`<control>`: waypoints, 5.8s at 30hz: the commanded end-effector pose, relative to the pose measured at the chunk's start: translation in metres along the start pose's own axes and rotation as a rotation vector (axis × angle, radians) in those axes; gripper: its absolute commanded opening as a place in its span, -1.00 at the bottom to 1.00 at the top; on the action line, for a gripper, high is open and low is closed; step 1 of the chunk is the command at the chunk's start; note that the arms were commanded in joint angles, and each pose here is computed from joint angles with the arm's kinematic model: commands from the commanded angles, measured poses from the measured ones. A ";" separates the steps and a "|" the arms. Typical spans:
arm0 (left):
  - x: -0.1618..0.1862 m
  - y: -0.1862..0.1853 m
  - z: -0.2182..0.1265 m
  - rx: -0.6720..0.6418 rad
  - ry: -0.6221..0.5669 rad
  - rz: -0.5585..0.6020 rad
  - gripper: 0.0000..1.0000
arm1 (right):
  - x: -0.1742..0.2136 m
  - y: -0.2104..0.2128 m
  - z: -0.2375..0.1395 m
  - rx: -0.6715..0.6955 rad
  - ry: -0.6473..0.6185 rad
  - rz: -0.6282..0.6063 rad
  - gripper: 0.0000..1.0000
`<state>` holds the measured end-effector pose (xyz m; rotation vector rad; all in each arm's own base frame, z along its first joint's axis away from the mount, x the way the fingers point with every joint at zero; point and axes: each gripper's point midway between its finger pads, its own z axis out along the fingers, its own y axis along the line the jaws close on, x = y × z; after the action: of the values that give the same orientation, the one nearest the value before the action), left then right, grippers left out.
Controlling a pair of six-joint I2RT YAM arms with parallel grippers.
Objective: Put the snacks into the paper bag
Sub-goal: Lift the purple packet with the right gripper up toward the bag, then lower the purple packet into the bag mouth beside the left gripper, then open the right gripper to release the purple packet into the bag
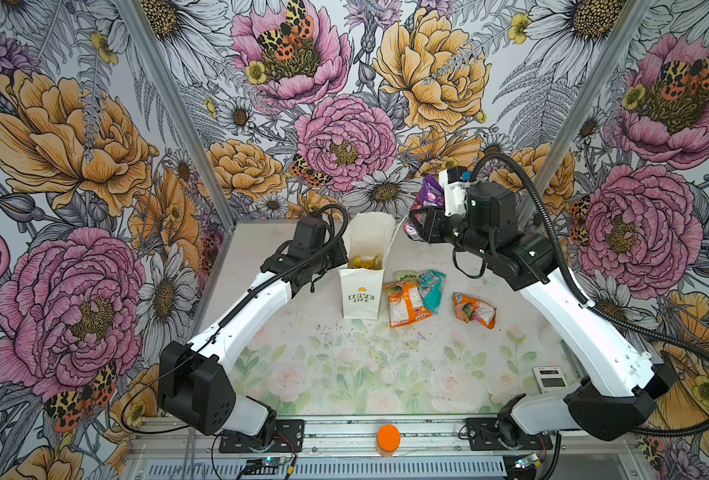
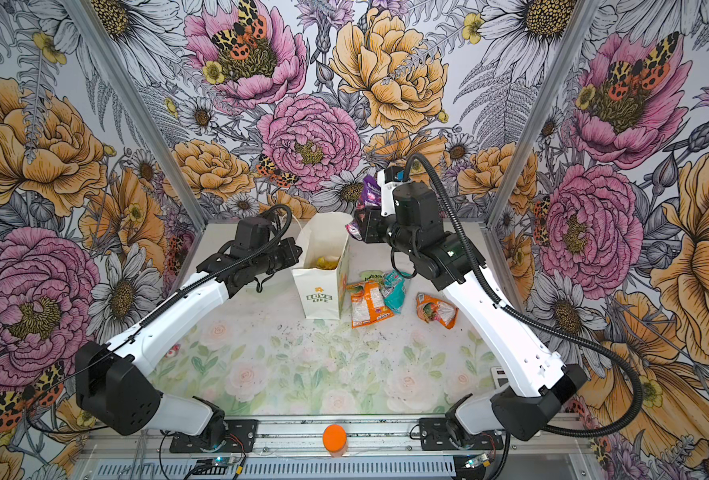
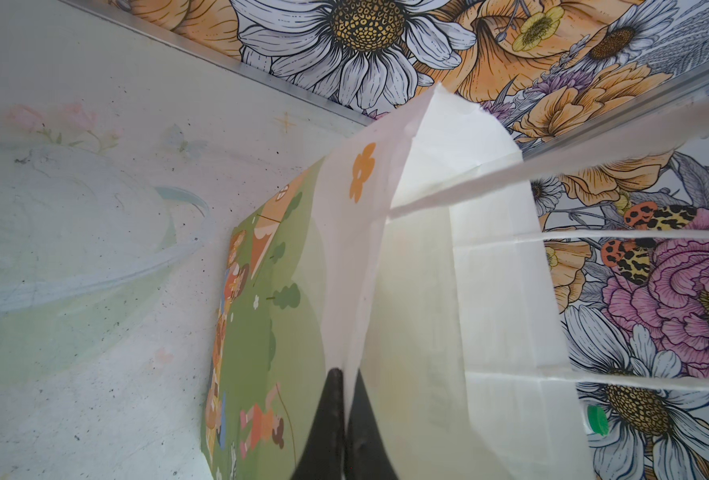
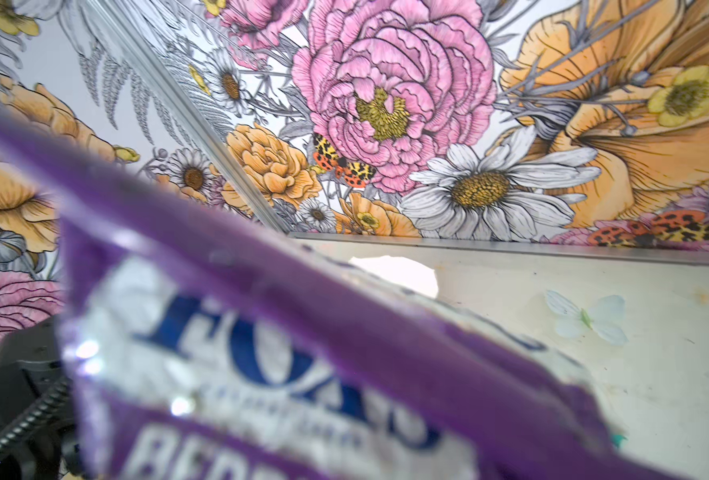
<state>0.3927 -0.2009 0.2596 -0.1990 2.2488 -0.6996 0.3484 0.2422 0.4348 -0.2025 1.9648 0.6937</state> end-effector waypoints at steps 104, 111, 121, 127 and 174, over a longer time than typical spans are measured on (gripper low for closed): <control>0.001 0.004 -0.005 0.009 -0.012 -0.018 -1.00 | 0.125 0.027 0.136 0.130 0.291 -0.173 -0.30; 0.001 0.002 -0.005 0.012 -0.011 -0.016 -1.00 | 0.123 0.028 0.134 0.127 0.289 -0.179 -0.12; -0.002 0.001 -0.006 0.015 -0.016 -0.017 -1.00 | 0.118 0.027 0.130 0.135 0.276 -0.189 -0.04; -0.001 0.001 -0.005 0.015 -0.014 -0.017 -1.00 | 0.113 0.027 0.127 0.141 0.263 -0.202 0.05; -0.001 0.007 -0.005 -0.011 -0.024 -0.035 -1.00 | 0.085 0.021 0.106 0.200 0.172 -0.157 0.27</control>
<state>0.3933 -0.1985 0.2581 -0.2275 2.2416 -0.7078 0.3808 0.3394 0.2864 -0.3572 2.2454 0.3426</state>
